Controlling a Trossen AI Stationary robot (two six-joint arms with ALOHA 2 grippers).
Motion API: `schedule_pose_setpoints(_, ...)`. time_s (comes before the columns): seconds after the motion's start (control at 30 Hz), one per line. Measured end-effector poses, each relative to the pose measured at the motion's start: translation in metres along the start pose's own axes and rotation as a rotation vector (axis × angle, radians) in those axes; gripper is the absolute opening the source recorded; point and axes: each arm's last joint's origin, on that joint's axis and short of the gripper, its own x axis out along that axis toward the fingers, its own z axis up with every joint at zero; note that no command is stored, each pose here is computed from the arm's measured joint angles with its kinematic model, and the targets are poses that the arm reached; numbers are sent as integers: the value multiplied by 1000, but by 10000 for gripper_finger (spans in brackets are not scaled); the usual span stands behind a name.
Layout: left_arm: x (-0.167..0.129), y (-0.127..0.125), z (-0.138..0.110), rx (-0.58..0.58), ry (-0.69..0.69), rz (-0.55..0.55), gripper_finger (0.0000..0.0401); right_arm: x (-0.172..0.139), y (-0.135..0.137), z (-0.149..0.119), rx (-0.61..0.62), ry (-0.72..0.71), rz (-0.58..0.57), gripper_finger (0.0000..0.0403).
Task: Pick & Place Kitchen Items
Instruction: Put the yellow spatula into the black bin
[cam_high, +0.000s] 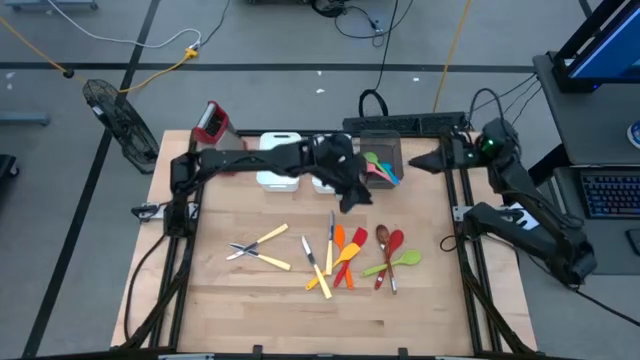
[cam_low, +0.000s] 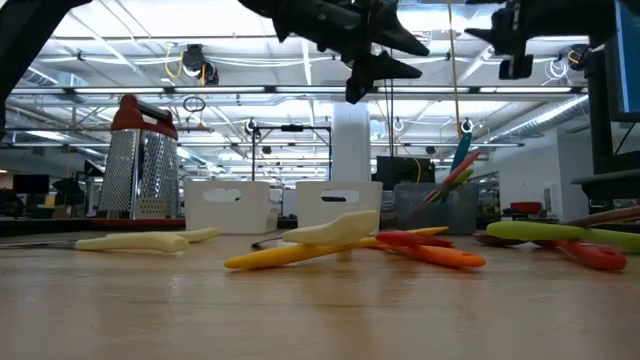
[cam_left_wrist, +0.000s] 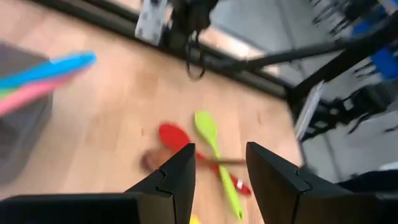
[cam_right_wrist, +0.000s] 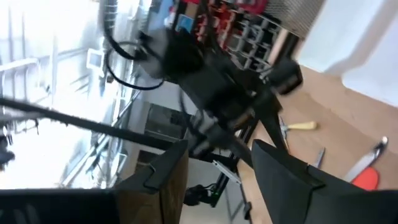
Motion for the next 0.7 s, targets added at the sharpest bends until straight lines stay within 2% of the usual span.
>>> schedule_pose_setpoints(0.17, 17, -34, -27, 9, 125, 148, 147, -10, 15, -13, -132, -19, 41, 169)
schedule_pose_setpoints(0.3, 27, -62, -46, 51, 190, 235, 147, -16, 23, -22, -187, -28, 65, 169)
schedule_pose_setpoints(0.43, 33, -86, -59, 108, 199, 307, 147, -19, 28, -27, -213, -29, 80, 169)
schedule_pose_setpoints(0.7, 41, -125, -80, 202, 189, 374, 147, -22, 32, -31, -223, -30, 94, 169)
